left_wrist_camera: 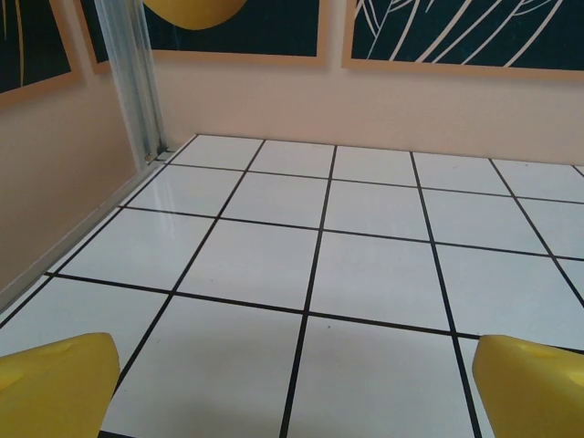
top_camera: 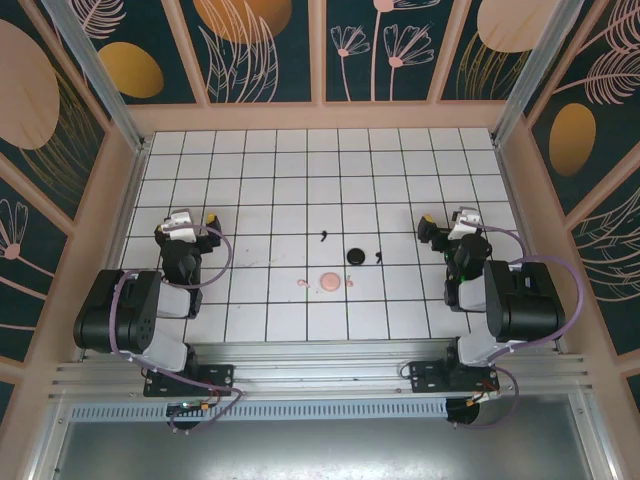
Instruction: Insert the wireless bluetooth earbuds into the charging case
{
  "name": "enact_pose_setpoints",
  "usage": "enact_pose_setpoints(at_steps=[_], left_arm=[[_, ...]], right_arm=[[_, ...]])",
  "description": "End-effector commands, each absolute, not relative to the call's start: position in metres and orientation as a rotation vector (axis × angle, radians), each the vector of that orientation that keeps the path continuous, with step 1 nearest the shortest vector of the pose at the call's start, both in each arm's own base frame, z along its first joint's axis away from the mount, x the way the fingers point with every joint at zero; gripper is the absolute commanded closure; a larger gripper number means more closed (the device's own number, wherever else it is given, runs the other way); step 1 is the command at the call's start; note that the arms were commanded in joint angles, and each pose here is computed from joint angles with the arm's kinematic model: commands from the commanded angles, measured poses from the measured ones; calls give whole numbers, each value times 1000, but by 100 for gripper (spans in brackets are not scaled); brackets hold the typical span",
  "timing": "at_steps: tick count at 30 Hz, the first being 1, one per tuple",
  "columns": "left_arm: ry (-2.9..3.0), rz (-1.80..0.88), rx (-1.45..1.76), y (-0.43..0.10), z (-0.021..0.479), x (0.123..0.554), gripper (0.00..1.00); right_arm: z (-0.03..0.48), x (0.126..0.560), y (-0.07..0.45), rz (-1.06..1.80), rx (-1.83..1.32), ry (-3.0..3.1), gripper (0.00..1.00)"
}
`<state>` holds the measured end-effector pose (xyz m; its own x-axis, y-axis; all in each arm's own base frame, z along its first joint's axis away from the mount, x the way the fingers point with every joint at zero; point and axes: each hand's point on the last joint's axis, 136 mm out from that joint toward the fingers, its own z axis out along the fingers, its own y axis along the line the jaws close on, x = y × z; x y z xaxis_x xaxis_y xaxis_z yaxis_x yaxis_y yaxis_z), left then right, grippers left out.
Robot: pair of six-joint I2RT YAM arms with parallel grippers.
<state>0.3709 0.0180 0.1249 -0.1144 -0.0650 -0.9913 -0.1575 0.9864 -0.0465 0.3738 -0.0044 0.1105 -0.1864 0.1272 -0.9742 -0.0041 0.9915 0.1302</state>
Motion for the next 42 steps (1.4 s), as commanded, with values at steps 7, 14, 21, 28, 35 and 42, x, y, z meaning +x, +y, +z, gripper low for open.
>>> enact_pose_setpoints(at_steps=[7, 14, 21, 28, 35, 42], left_arm=[[1650, 75, -157, 17, 137, 375, 1], [1650, 75, -158, 17, 137, 375, 1], [1652, 74, -156, 17, 137, 375, 1], [1658, 59, -159, 19, 136, 377, 1], [1658, 66, -162, 20, 139, 377, 8], [1760, 60, -151, 16, 151, 396, 16]], right_arm=[[121, 378, -6, 101, 86, 1720, 1], [121, 378, -6, 101, 86, 1720, 1], [121, 379, -6, 103, 86, 1719, 1], [121, 378, -6, 108, 86, 1720, 1], [130, 385, -10, 98, 114, 1747, 1], [158, 390, -3, 181, 146, 1856, 1]])
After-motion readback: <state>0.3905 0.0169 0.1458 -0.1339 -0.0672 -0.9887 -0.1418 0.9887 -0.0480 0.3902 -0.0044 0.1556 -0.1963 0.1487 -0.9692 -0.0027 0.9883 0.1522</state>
